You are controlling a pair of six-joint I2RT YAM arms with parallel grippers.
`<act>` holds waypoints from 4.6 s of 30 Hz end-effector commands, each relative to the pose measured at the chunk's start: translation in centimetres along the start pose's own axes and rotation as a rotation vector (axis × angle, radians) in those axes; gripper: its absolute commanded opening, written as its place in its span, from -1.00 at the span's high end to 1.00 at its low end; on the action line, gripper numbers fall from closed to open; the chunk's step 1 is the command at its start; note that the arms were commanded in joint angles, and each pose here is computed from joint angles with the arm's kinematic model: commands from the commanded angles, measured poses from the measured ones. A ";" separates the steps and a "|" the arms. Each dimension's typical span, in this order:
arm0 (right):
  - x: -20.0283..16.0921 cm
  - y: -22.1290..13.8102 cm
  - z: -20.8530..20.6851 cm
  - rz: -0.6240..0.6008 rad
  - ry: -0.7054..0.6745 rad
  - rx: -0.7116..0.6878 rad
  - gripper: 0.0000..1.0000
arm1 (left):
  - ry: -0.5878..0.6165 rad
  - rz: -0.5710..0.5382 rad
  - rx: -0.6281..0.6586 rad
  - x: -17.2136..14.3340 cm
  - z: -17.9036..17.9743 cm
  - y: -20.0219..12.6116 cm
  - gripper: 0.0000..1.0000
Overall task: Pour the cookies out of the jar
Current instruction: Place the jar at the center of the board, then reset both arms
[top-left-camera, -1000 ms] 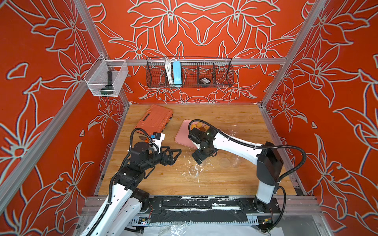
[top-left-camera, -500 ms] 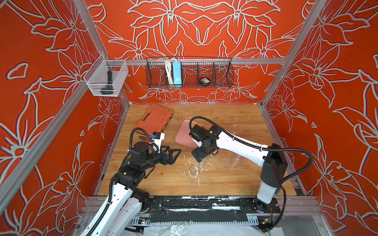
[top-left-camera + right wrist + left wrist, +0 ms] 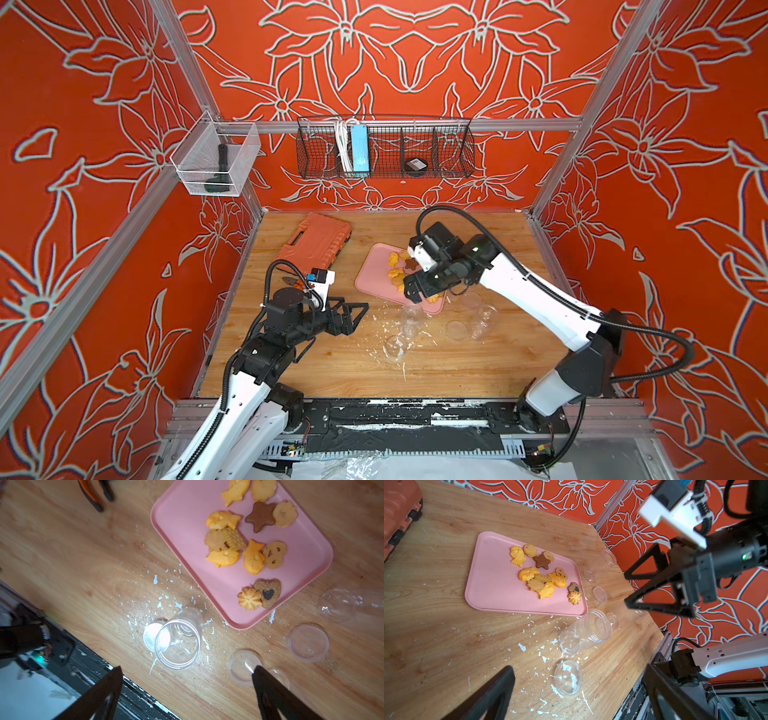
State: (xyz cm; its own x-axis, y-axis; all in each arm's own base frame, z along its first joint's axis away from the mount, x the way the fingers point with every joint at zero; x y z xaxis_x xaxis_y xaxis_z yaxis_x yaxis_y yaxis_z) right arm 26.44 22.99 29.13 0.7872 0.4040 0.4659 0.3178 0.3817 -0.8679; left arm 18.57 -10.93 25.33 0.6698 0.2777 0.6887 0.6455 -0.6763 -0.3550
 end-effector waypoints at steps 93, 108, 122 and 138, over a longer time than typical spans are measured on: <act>-14.5 5.3 -26.7 -0.719 0.302 -0.670 -0.98 | 0.052 -0.486 0.807 7.1 8.9 -0.6 -0.96; -14.5 5.3 -26.7 -0.716 0.299 -0.673 -0.98 | 0.265 -0.588 0.799 5.1 14.5 2.2 -0.96; -14.5 5.3 -26.7 -0.717 0.299 -0.675 -0.98 | 0.277 -0.485 0.804 3.1 18.5 4.7 -0.96; -14.6 5.3 -26.4 -0.733 0.280 -0.663 -0.98 | 0.401 -0.483 0.647 1.1 17.4 4.9 -0.96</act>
State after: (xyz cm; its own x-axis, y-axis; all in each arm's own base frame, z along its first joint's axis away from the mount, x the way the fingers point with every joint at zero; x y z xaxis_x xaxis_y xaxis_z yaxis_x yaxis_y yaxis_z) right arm 30.83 -3.05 12.70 0.3851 -0.0108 0.9228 0.9156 -0.1212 -0.3835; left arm 28.82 -2.00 12.26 0.2369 0.0965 0.9667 0.9706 0.0212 -0.2399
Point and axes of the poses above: each gripper's point midway between its finger pads, its own y axis out along the fingers, its own z axis along the line the jaws close on, x = y × z, the point moved 6 cm from there along -y, back along the fingers, and after that the axes turned 7 degrees about -y, right-handed, at the moved point
